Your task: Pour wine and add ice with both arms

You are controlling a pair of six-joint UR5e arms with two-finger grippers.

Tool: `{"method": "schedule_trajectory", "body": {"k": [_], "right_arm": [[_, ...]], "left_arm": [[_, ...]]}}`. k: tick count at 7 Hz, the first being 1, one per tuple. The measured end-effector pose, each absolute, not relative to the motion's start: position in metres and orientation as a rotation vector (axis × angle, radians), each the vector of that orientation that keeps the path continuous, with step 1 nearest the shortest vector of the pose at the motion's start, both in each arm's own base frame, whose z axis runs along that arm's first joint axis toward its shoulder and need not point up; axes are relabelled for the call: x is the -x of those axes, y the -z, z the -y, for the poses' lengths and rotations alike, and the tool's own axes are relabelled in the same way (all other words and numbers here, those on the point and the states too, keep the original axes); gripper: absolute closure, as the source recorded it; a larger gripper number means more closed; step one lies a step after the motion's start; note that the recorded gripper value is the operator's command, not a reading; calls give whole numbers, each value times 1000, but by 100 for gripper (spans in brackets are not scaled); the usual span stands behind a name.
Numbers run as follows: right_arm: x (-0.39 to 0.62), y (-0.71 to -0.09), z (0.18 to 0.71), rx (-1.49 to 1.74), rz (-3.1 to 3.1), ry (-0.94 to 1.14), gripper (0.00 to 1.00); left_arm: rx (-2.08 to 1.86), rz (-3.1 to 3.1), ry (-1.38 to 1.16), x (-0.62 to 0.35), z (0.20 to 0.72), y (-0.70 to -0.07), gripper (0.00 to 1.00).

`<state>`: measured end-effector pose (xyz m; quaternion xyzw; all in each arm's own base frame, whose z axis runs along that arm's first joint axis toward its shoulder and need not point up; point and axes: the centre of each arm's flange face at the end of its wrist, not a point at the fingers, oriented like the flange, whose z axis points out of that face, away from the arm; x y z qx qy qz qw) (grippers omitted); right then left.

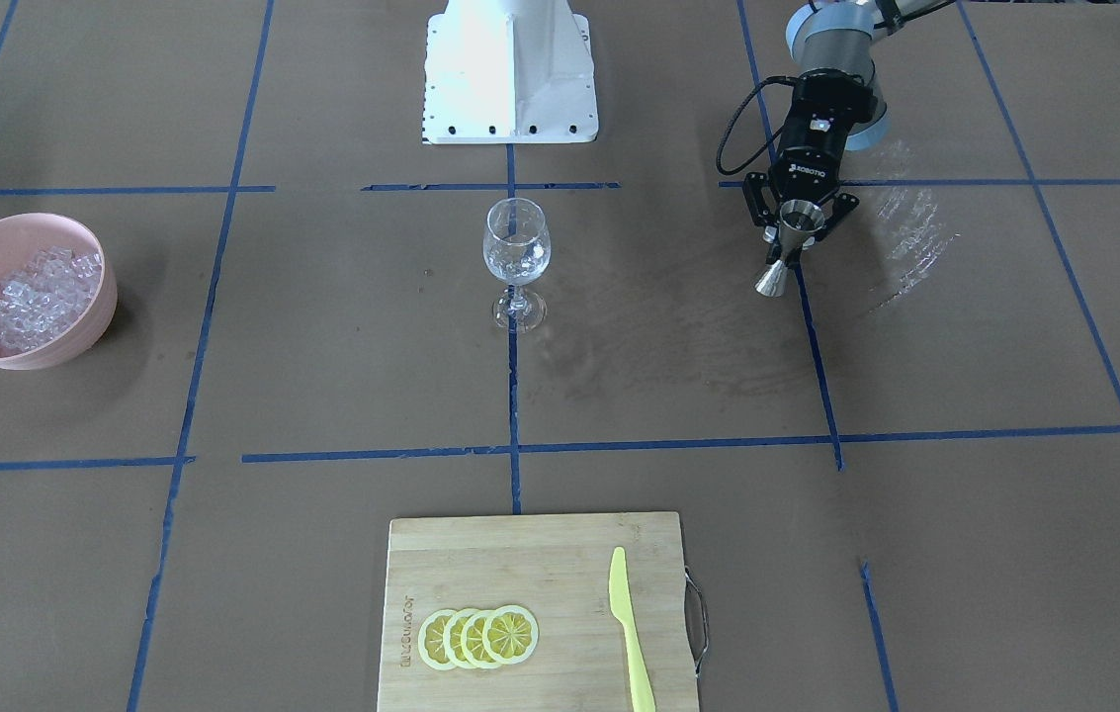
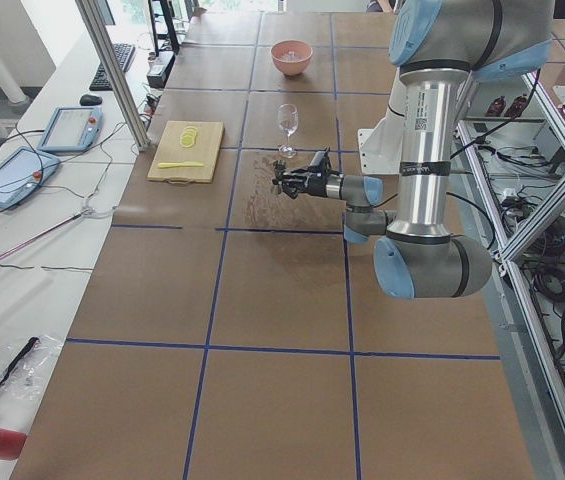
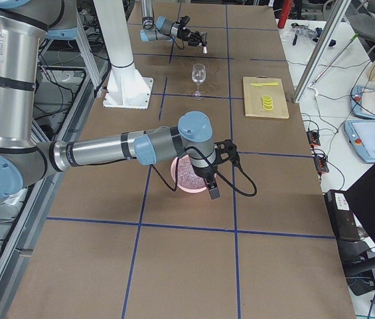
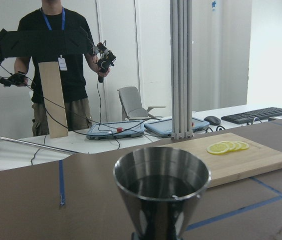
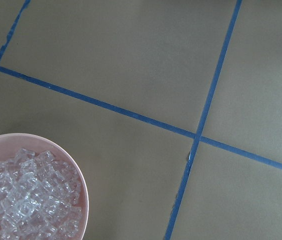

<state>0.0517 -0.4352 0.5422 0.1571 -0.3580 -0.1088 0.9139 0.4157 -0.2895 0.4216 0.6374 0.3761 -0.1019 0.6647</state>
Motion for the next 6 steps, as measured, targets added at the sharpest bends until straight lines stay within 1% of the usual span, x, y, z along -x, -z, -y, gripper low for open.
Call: {"method": "schedule_trajectory", "body": {"k": [3, 6], "right_arm": [[-52, -542, 435, -323, 737, 224, 0], [-52, -545, 435, -318, 737, 222, 0]], "left_arm": [[-1461, -794, 182, -464, 301, -341, 100], [-1523, -655, 38, -493, 304, -276, 100]]}}
